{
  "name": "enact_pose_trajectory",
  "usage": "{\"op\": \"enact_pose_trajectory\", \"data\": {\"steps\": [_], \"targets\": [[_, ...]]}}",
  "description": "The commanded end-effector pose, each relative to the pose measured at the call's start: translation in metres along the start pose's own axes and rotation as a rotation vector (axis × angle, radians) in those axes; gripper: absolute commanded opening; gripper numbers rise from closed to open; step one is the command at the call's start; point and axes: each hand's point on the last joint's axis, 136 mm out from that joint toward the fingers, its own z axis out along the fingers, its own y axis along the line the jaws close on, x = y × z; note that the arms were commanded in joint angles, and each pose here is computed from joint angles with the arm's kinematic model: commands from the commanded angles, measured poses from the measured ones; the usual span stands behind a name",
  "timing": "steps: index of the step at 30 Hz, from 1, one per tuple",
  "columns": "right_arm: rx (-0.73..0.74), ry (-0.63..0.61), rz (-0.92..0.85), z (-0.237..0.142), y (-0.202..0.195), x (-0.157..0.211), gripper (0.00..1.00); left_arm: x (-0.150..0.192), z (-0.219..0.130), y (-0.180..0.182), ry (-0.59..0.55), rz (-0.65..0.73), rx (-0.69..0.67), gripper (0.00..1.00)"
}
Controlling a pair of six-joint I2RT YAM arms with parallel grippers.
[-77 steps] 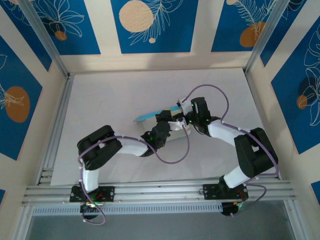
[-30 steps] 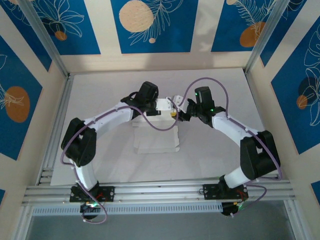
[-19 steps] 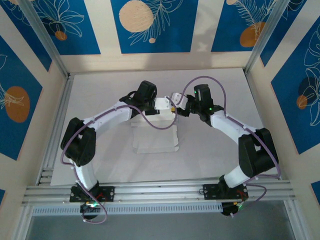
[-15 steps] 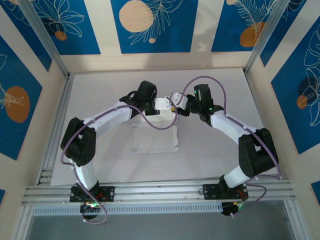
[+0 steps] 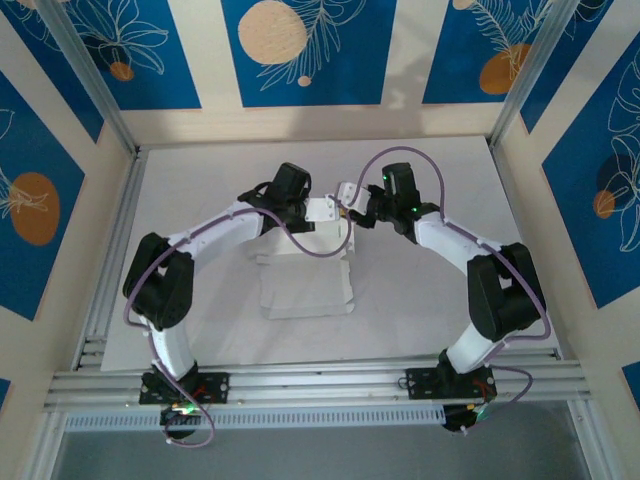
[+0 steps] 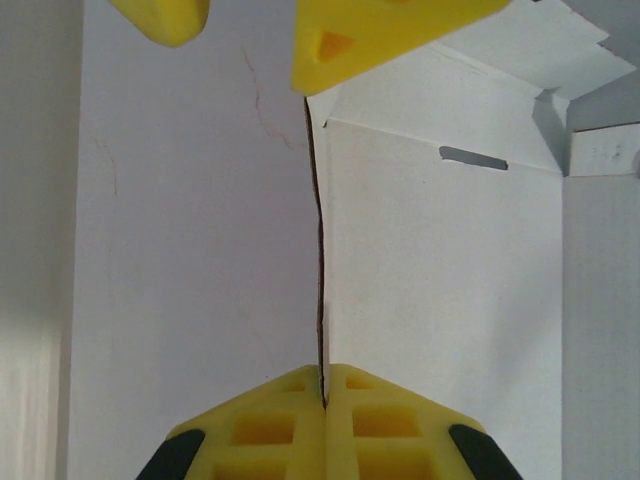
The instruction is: Fold the paper box
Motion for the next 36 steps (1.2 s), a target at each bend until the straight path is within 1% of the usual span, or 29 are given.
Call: {"op": "enact_pose_trajectory", "data": {"steps": [1,6,9,14,19,22,25,26,31,33,35,36], "targets": [[-0.067,-0.06,-0.078,0.009,0.018,-0.022,0.36,-0.035,0.0,-0.004,-0.11,0.061,0.036,0.0],[-0.133,-0.127,-0.092,-0.006,0.03,-0.025,0.48,-0.031,-0.001,0.003,-0.108,0.065,0.03,0.0],[-0.121,-0.133,-0.105,-0.009,0.028,-0.022,0.52,-0.032,-0.005,0.009,-0.124,0.067,0.025,0.0],[-0.132,-0.13,-0.127,-0.009,0.028,-0.022,0.54,-0.035,-0.008,0.009,-0.133,0.097,0.03,0.0],[-0.147,-0.093,-0.173,0.002,0.032,-0.017,0.52,-0.039,-0.01,0.007,-0.153,0.11,0.044,0.0],[-0.139,-0.079,-0.178,0.008,0.03,-0.015,0.47,-0.044,-0.014,0.009,-0.172,0.117,0.04,0.0],[-0.138,-0.071,-0.182,0.01,0.027,-0.016,0.37,-0.046,-0.017,0.012,-0.173,0.124,0.034,0.0],[-0.14,-0.073,-0.188,0.01,0.027,-0.017,0.33,-0.046,-0.017,0.012,-0.173,0.124,0.034,0.0],[-0.158,-0.079,-0.197,0.007,0.03,-0.021,0.06,-0.043,-0.016,0.013,-0.164,0.124,0.032,0.0],[-0.17,-0.078,-0.2,0.006,0.033,-0.022,0.0,-0.043,-0.016,0.013,-0.163,0.122,0.029,0.0],[-0.174,-0.073,-0.206,0.005,0.035,-0.02,0.0,-0.043,-0.016,0.013,-0.158,0.121,0.026,0.02],[-0.17,-0.072,-0.208,0.005,0.034,-0.02,0.0,-0.042,-0.016,0.014,-0.154,0.122,0.02,0.06]]}}
